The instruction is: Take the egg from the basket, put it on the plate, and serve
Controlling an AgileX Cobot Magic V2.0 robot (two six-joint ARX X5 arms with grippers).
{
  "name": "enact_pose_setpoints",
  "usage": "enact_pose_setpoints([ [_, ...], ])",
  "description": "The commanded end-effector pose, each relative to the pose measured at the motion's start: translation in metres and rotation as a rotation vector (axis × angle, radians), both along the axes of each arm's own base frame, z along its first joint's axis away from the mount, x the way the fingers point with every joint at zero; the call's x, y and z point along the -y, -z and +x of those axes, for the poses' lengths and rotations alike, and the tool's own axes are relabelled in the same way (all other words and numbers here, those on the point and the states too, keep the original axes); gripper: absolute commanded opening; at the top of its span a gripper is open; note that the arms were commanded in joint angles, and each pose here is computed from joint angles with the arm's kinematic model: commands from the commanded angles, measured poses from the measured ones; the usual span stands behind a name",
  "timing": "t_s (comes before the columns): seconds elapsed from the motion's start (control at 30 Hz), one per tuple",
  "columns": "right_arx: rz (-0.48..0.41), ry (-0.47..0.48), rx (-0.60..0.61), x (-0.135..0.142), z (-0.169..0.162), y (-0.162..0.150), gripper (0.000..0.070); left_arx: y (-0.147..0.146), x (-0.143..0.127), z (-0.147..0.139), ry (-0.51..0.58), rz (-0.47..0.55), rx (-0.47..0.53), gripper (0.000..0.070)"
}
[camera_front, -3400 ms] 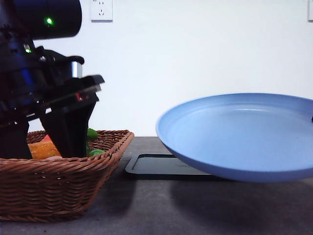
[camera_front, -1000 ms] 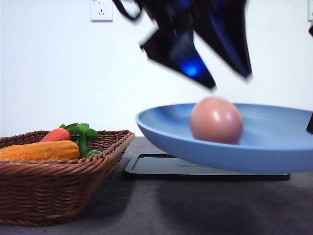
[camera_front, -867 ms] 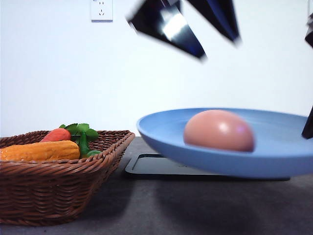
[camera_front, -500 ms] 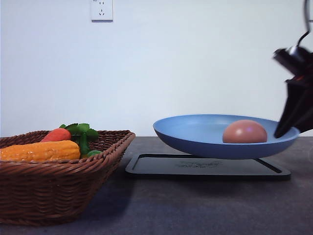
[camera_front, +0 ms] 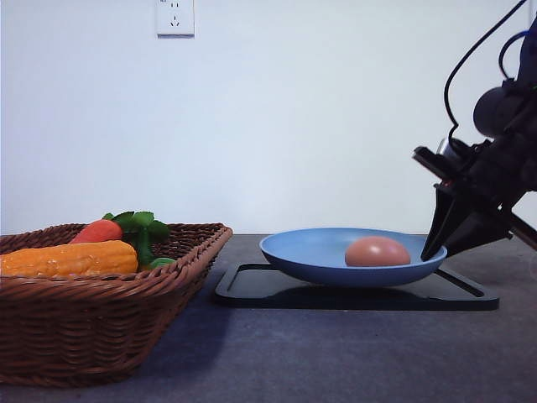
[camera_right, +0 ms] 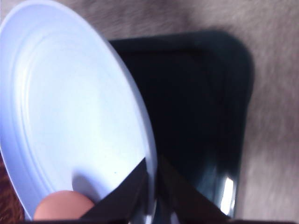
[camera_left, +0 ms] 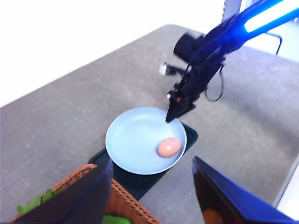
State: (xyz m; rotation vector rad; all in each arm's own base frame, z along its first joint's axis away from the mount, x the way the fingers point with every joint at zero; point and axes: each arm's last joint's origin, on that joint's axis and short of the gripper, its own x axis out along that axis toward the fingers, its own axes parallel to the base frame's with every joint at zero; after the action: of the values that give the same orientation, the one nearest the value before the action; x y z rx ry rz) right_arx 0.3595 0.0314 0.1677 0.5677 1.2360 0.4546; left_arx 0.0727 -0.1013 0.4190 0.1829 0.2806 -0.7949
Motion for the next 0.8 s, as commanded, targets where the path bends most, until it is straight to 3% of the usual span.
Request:
enact_pose_setpoints([
  [0.0,0.017,0.005,-0.01,-0.002,0.007,0.002,0.0,-0.007,-0.001,-0.002,-0.003,-0.031,0.008,0.0337],
  [0.2,-0.028,0.021,-0.035,-0.001,0.009,0.011,0.002,-0.006,-0.003,-0.003,-0.006,-0.029,-0.002,0.0337],
  [0.4,-0.061,0.022,-0.026,0.0,0.009,0.012,0.0214,-0.005,-0.003,-0.002,-0.014,-0.023,-0.01,0.0337],
  [0.57,-0.066,0.011,0.006,0.002,0.012,0.003,0.0226,-0.005,-0.003,-0.002,-0.015,-0.024,-0.01,0.0337],
  [0.77,-0.08,0.017,0.071,0.017,0.017,-0.033,0.0226,-0.004,0.0,-0.001,-0.02,-0.017,-0.012,0.0337],
])
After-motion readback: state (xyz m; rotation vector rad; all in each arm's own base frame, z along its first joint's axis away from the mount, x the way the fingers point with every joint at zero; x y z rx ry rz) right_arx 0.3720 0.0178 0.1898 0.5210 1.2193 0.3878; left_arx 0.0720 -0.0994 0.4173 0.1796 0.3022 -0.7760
